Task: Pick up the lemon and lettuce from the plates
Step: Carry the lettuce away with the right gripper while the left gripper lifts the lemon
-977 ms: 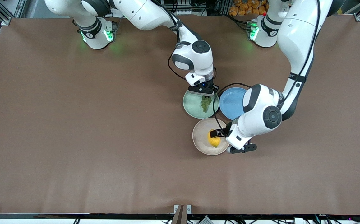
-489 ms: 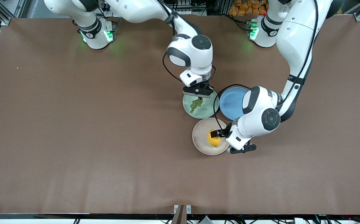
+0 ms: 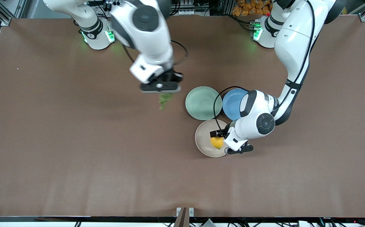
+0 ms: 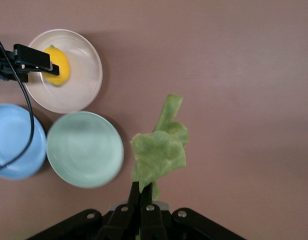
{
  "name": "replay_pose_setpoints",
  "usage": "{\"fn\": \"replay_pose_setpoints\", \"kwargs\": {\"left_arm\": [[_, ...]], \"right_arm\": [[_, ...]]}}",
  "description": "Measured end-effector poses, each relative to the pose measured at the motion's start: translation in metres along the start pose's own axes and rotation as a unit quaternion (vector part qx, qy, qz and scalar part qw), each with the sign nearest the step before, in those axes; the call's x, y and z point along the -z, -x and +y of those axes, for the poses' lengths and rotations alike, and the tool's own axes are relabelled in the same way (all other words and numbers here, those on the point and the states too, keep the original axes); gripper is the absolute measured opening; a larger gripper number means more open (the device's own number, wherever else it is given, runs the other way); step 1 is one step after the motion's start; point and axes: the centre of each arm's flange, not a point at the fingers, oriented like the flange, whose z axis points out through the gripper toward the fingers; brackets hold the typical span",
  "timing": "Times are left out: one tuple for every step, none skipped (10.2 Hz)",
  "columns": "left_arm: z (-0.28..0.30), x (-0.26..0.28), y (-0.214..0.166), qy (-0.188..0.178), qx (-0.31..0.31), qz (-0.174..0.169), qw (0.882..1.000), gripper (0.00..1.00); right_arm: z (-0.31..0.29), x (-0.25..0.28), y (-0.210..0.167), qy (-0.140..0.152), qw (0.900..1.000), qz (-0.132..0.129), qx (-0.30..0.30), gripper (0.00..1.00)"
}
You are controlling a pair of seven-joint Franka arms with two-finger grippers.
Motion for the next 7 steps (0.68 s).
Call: {"fn": "replay_pose_setpoints", "kwargs": {"left_arm": [[0.002,-0.007,0.002,-0.002,-0.001,-0.003,1.0,1.0],[0.002,-0.009,0.002,-0.001,-0.002,-0.002,1.0,1.0],[0.002,-0.01,0.001,0.0,-0.001,0.002,1.0,1.0],[0.001,-0.011,-0.001,0.002,0.0,0.007,1.0,1.0],[0.0,-0.013,-0.004,0.005,0.001,0.014,1.0,1.0],[0.0,-0.016,-0.005,0.007,0.002,0.019,1.0,1.0],[0.0,-0.02,-0.006,0.008,0.002,0.023,1.0,1.0]], "right_arm": [[0.043,0.027,-0.006,0.001,1.0,-0.014,0.024,0.02],[0.087,0.047,-0.013,0.004,0.999,-0.026,0.043,0.02],[0.13,0.062,-0.02,0.006,0.998,-0.033,0.056,0.02],[0.169,0.072,-0.026,0.007,0.997,-0.041,0.061,0.02],[0.205,0.076,-0.031,0.007,0.997,-0.049,0.062,0.02],[0.24,0.075,-0.037,0.006,0.997,-0.056,0.058,0.02],[0.272,0.068,-0.043,0.007,0.997,-0.061,0.045,0.02]]}}
